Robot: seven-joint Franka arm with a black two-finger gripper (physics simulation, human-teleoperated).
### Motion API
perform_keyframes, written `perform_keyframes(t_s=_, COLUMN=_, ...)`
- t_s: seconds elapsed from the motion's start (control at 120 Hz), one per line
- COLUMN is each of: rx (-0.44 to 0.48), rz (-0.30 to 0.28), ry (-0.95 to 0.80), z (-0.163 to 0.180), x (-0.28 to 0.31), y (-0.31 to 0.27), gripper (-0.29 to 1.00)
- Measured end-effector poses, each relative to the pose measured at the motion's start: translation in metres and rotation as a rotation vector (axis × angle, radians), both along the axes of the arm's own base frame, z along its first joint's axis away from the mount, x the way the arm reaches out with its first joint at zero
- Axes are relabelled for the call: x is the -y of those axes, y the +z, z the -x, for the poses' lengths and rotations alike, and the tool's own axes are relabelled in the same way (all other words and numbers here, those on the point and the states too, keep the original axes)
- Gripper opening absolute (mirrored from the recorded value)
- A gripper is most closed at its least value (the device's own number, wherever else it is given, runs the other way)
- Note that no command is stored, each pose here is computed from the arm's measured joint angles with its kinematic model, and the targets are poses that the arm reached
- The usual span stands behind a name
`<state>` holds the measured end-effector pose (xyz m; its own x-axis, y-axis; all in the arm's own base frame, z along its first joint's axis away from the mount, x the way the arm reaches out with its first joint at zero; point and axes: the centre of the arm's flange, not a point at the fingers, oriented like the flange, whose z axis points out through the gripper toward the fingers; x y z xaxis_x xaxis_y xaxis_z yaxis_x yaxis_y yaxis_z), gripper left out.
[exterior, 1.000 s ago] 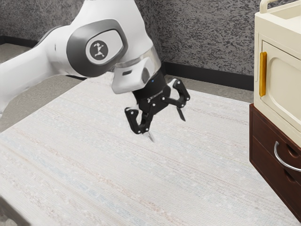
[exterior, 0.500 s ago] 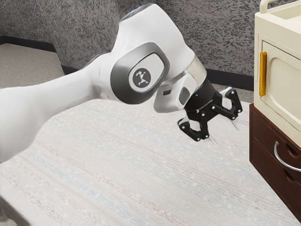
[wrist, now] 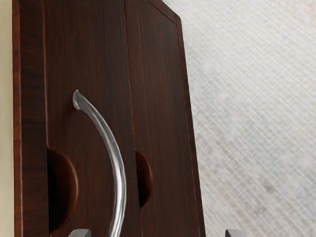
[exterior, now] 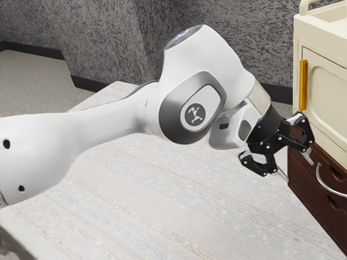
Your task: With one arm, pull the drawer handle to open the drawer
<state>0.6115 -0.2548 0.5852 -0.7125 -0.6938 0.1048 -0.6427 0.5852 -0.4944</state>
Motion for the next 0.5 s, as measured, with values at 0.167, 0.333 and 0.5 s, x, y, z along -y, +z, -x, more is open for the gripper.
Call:
perform_keyframes(t_s=0.167, rx=0.004, rz=0.005, ry=-0.017, z=0.001, x=0.016, y=-0.008, gripper=0.32)
perform_keyframes(t_s=0.333, rx=0.005, rz=0.01, ry=-0.023, z=-0.003, x=0.025, y=-0.02, gripper=0.3)
perform_keyframes(t_s=0.5, rx=0.006, rz=0.015, ry=-0.027, z=-0.006, x=0.034, y=-0.031, gripper=0.24)
